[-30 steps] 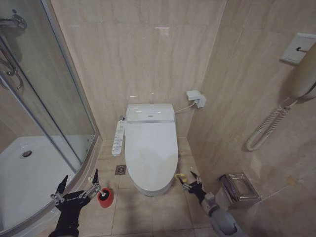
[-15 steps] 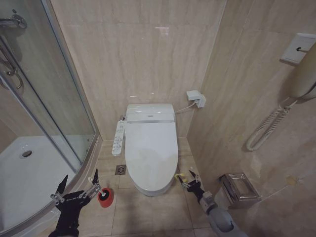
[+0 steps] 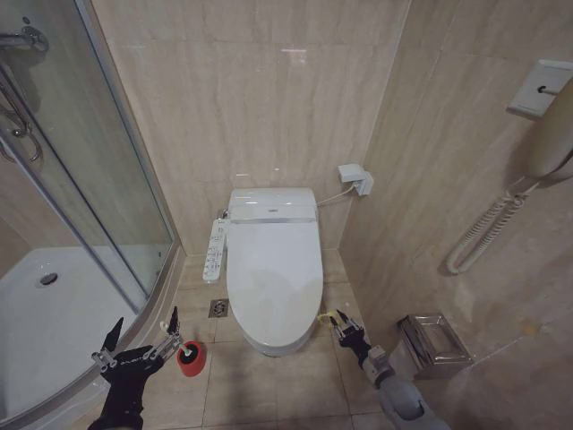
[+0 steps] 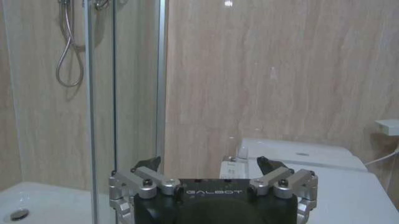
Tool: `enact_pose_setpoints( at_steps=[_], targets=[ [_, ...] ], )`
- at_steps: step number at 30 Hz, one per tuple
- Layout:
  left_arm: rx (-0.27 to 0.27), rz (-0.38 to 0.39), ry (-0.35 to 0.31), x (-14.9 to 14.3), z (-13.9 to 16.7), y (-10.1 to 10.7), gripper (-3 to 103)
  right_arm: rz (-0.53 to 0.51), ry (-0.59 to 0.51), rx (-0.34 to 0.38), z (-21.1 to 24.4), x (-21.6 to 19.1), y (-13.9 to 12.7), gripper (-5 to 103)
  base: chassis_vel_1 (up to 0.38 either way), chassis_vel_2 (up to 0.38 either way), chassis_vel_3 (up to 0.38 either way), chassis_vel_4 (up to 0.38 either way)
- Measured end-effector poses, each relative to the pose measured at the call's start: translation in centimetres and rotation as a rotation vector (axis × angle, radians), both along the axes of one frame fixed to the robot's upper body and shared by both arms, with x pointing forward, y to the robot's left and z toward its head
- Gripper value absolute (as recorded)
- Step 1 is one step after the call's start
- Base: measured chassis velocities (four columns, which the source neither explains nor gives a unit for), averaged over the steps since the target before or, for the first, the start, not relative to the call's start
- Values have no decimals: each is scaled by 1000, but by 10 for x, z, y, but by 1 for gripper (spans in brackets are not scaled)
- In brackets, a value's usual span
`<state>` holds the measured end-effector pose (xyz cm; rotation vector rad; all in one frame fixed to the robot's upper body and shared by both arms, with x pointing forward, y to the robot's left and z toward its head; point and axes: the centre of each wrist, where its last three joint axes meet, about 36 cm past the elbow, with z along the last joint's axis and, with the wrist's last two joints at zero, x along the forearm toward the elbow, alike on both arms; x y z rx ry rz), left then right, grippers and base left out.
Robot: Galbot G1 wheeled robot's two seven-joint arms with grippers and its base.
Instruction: Open the toilet lid, clean the toilet bowl with a toilet brush, close the toilet lid, and flush.
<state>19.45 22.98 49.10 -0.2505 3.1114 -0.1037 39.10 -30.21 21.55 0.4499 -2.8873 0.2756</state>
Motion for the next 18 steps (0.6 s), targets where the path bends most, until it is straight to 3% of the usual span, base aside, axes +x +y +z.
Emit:
enact_pose_setpoints(
  at_steps=[1,2,8,9,18],
  targets=[
    [0,0,0,0,0,0,100,0,0,0,0,0,0,49,0,0,0,0],
    [0,0,0,0,0,0,100,0,0,1,0,-1,0,16,0,0,0,0],
    [0,0,0,0,0,0,100,1,0,1,0,-3,0,16,0,0,0,0],
    [0,0,0,0,0,0,100,1,-1,1,1,-3,0,0,0,0,0,0],
    [0,0,0,0,0,0,100,-29,-43,72,22,-8,10,0,0,0,0,0]
  ],
)
